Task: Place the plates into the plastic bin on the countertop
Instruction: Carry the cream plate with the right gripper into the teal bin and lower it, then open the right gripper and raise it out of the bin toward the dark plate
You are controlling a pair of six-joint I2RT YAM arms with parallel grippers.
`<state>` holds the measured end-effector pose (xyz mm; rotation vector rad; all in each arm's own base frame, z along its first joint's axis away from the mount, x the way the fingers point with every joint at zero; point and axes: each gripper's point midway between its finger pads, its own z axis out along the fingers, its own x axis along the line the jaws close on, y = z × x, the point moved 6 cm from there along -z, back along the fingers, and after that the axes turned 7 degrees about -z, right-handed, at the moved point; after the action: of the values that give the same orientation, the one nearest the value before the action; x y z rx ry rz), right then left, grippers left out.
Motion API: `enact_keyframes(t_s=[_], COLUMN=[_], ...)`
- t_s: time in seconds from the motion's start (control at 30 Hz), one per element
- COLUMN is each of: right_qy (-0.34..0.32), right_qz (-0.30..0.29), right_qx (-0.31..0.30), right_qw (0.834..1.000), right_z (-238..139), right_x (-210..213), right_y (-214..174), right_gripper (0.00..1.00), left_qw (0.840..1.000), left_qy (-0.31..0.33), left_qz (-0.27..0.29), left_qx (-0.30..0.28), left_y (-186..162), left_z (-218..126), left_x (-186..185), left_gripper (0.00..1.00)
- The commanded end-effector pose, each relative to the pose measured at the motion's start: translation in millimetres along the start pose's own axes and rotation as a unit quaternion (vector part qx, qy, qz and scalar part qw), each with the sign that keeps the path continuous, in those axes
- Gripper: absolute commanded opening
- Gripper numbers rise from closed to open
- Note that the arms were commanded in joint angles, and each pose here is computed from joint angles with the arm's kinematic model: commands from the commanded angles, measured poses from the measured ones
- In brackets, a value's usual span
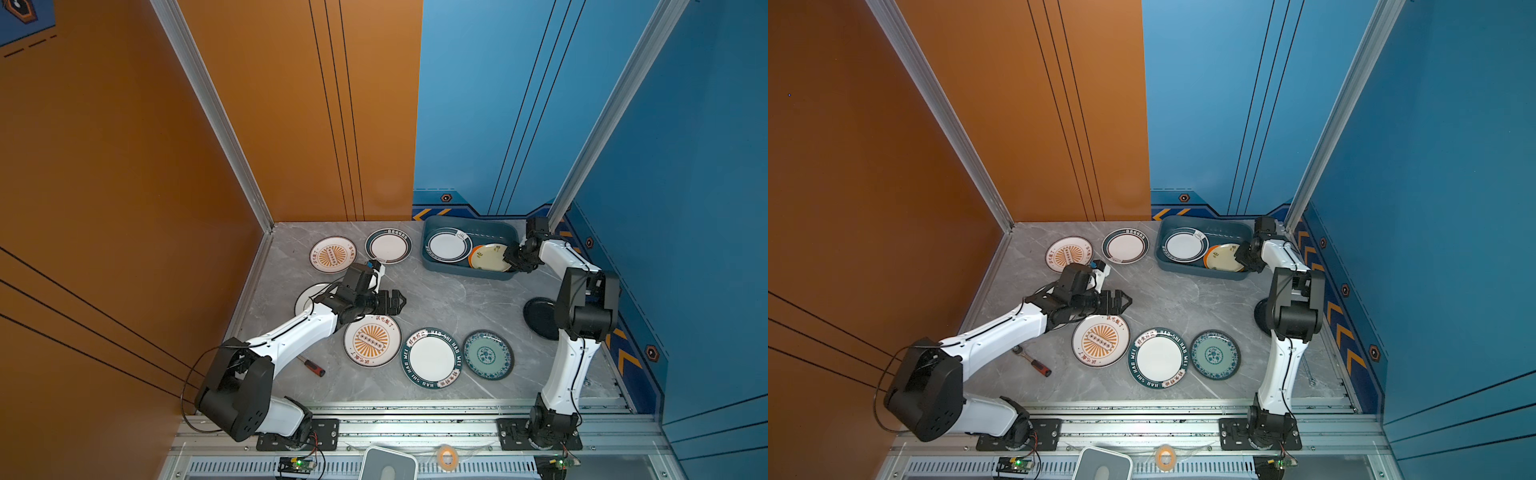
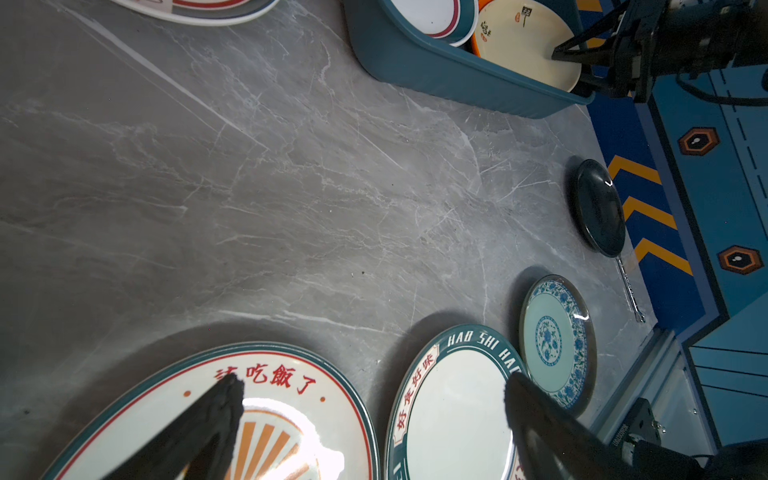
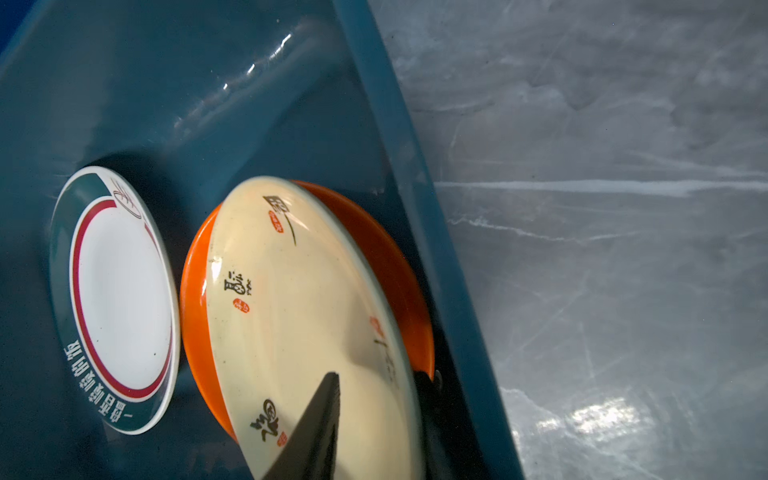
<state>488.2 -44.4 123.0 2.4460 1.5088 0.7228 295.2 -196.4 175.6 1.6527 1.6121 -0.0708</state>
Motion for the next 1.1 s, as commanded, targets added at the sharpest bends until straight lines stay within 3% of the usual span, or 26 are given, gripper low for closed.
enact_keyframes(t_s=[0.0, 0.57, 0.87, 1.07], right_qy=[-0.045, -0.107, -0.187, -0.207], right_qz=[0.004, -0.034, -0.118, -0.148], right_qx=[0.007, -0.016, -0.036, -0.072], right_qw=[0.999, 0.994, 0.975, 0.964], right_z=[-6, -33, -48, -75], right_x=[-17, -17, 7, 27], right_y=[-6, 2, 6, 10], right_gripper=[0.36, 0.5, 0.51, 0.5], left_qw=[1.0, 1.0, 1.0, 0.999], left_qy=[-0.001, 0.001, 0.001, -0.013], left_qz=[0.006, 0.006, 0.007, 0.033], left_qx=[0.015, 0.018, 0.023, 0.027], left_y=[-3, -5, -6, -9], left_z=[1, 2, 4, 1], left_x=[2, 3, 4, -3], left_gripper=[0.99, 0.99, 1.0, 1.0])
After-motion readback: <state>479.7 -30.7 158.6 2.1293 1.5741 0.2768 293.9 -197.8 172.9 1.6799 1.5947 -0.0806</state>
